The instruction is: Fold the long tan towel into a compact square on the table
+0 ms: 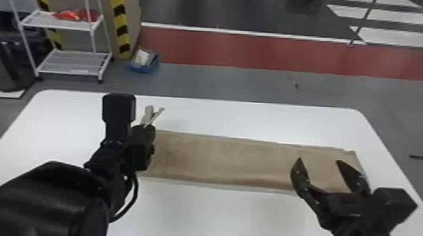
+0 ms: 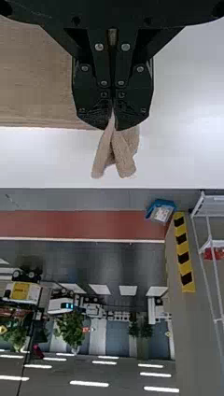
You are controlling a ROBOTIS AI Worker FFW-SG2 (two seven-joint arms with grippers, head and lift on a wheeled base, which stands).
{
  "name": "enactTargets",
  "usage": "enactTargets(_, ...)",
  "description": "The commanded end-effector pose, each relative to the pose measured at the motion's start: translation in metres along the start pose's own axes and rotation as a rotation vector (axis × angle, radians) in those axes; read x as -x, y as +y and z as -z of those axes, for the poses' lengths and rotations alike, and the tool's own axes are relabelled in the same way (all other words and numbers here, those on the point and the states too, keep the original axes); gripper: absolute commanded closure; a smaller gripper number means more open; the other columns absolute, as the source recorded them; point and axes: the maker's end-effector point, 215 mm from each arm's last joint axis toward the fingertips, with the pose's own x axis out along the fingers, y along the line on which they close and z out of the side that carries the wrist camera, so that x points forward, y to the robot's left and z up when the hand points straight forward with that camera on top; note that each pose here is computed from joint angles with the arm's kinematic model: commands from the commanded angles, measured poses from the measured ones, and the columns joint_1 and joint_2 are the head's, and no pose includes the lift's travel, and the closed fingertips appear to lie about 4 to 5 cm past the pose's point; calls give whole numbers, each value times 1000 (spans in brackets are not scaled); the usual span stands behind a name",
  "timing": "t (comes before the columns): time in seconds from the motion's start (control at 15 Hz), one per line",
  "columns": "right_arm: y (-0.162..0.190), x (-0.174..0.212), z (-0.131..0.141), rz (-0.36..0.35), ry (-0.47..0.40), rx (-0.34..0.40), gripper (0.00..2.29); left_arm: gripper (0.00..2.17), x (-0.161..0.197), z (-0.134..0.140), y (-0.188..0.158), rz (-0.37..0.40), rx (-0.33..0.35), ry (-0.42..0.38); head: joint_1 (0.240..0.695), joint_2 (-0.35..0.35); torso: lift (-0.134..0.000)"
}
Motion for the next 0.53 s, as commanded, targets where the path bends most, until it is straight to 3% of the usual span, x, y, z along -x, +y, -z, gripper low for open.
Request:
enactTargets(0.0,-17,-13,14,33,39,-16,90,1771,3,5,-57,30,-84,-3,695,-156,-113)
enactTargets(0.13,-48,-16,22,87,65,-31,90,1754,-13,29,-91,54,-157,25,695,-214,-113)
enactTargets(0.2,-58,-17,25,105,70,-38,90,1592,-21,32,-110,72,-174,6,695,-241,-113)
enactTargets(0.27,-60,-20,29,108,78,-40,90,1251,-25,36,-123,101,-166,-4,695,-269,-113)
enactTargets(0.33,-59,-21,35,106,97,-39,90,545,-24,36,-136,144,-132,-13,695,-316,-113)
enactTargets(0.4,-52,-23,37,100,104,-39,90,-1,-21,36,-151,200,-91,-12,695,-336,-113)
enactTargets(0.47,-44,-27,39,92,115,-43,90,-2,-17,36,-159,226,-78,-13,695,-350,-113)
